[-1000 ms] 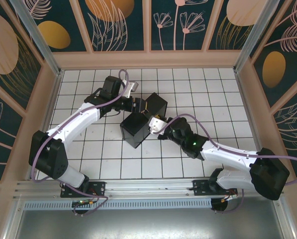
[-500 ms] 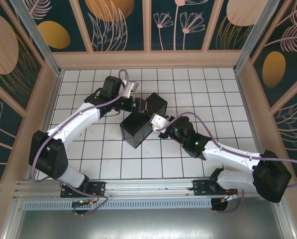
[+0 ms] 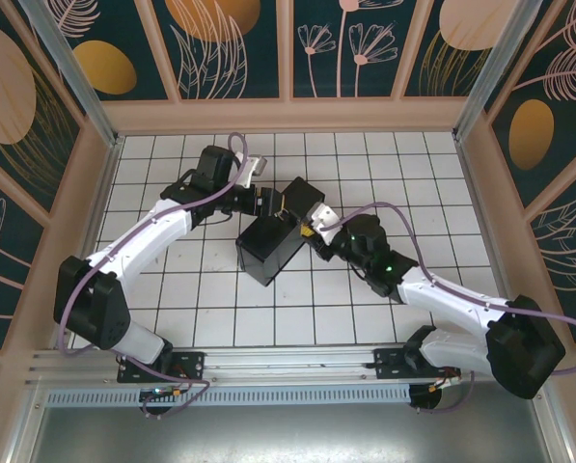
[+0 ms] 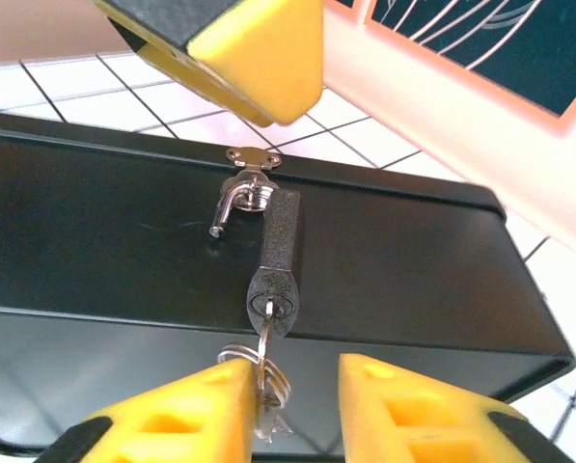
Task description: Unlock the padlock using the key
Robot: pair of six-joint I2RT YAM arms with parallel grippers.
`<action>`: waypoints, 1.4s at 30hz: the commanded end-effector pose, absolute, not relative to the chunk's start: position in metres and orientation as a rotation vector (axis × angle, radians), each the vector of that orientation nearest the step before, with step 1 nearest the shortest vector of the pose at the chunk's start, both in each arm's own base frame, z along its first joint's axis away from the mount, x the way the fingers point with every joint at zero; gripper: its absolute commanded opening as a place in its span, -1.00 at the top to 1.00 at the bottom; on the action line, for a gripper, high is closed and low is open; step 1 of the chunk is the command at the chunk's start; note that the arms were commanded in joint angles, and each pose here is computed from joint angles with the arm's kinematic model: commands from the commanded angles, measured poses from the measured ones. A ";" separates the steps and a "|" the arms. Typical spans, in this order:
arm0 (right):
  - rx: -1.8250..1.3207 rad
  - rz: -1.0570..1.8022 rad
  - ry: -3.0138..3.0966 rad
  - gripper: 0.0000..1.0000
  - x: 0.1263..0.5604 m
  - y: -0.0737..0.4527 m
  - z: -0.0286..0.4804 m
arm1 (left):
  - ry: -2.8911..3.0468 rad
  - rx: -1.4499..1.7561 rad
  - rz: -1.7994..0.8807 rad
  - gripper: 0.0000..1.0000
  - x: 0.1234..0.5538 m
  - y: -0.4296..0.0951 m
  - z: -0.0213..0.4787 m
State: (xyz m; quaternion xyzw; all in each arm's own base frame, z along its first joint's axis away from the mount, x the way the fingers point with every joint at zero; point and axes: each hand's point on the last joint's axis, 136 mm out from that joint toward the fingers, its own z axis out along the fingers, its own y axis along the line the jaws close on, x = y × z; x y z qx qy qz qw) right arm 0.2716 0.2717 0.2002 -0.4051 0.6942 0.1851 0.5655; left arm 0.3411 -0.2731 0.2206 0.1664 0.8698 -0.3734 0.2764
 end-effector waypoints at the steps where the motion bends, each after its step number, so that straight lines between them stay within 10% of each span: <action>1: -0.899 0.590 1.649 0.33 0.268 0.279 0.219 | 2.270 0.437 -1.011 -0.35 0.345 -0.269 0.249; 28: -0.911 0.572 1.665 0.01 0.285 0.303 0.238 | 2.287 0.381 -0.932 -0.34 0.345 -0.250 0.247; 42: -0.774 0.611 1.912 0.66 0.298 0.311 0.229 | 2.302 0.360 -0.887 -0.34 0.339 -0.239 0.241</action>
